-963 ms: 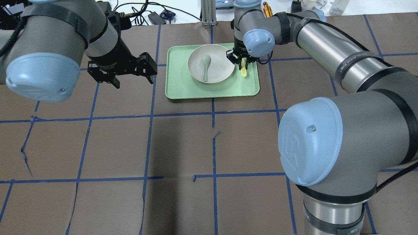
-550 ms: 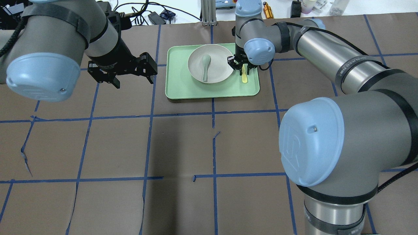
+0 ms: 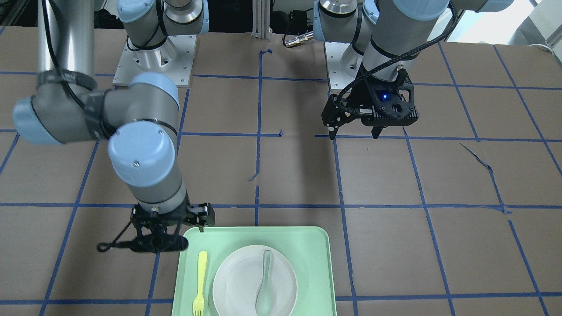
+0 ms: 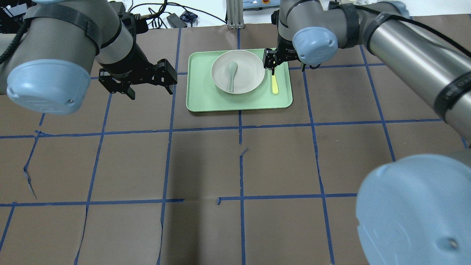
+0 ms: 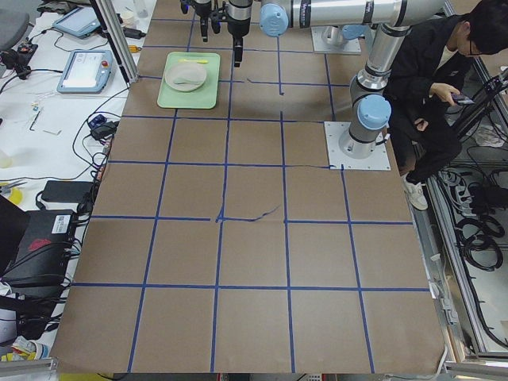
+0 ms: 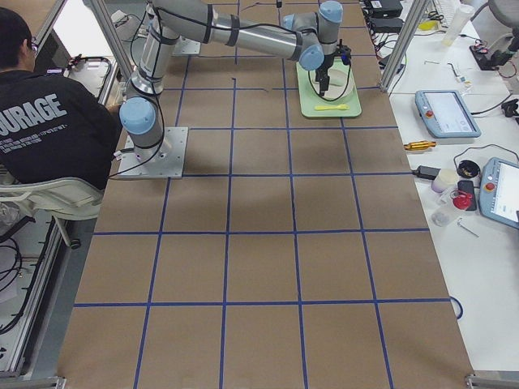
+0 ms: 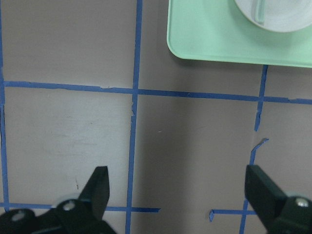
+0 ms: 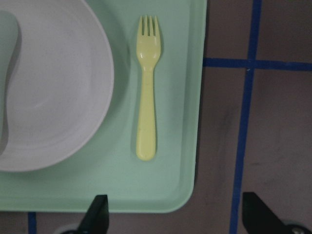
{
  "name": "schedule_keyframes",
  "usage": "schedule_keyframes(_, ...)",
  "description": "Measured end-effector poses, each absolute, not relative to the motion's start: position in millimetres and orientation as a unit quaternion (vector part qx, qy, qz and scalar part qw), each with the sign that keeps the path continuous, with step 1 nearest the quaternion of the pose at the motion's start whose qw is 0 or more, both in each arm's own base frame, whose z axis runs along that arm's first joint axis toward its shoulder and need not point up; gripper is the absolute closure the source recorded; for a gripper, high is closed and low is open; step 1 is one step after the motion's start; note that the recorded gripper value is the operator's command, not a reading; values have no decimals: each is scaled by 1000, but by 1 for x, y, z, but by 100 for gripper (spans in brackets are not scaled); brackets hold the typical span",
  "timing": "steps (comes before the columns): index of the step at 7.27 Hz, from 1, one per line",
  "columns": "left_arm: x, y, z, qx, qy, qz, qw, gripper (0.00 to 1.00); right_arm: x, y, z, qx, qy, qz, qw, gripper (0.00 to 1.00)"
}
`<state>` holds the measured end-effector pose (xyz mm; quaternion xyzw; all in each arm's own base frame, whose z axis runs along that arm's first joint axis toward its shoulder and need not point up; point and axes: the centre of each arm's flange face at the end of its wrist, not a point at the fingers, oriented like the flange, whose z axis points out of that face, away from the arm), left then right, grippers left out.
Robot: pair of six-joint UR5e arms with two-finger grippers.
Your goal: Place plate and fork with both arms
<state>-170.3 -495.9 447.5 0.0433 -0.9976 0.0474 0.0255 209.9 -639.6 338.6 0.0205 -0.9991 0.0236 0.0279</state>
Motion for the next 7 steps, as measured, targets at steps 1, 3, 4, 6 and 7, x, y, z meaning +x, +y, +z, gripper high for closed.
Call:
schedule_keyframes(1,-170,-496,447,43,-998,47,25,0,186,-603,386,5,-1000,14,26,0)
schedule_keyframes(3,-170,-495,449,43,-998,48,25,0,163,-536,456,-15,-1000,9,22,3)
schedule_keyframes(4,-170,-493,451,43,-997,51,25,0,159,-506,469,-19,-1000,7,22,0)
schedule_keyframes(6,-170,-490,458,44,-997,57,25,0,157,-469,465,-19,-1000,0,23,0)
schedule_keyframes(7,-170,-490,460,44,-997,59,25,0,157,-466,462,-19,-1000,-3,21,0)
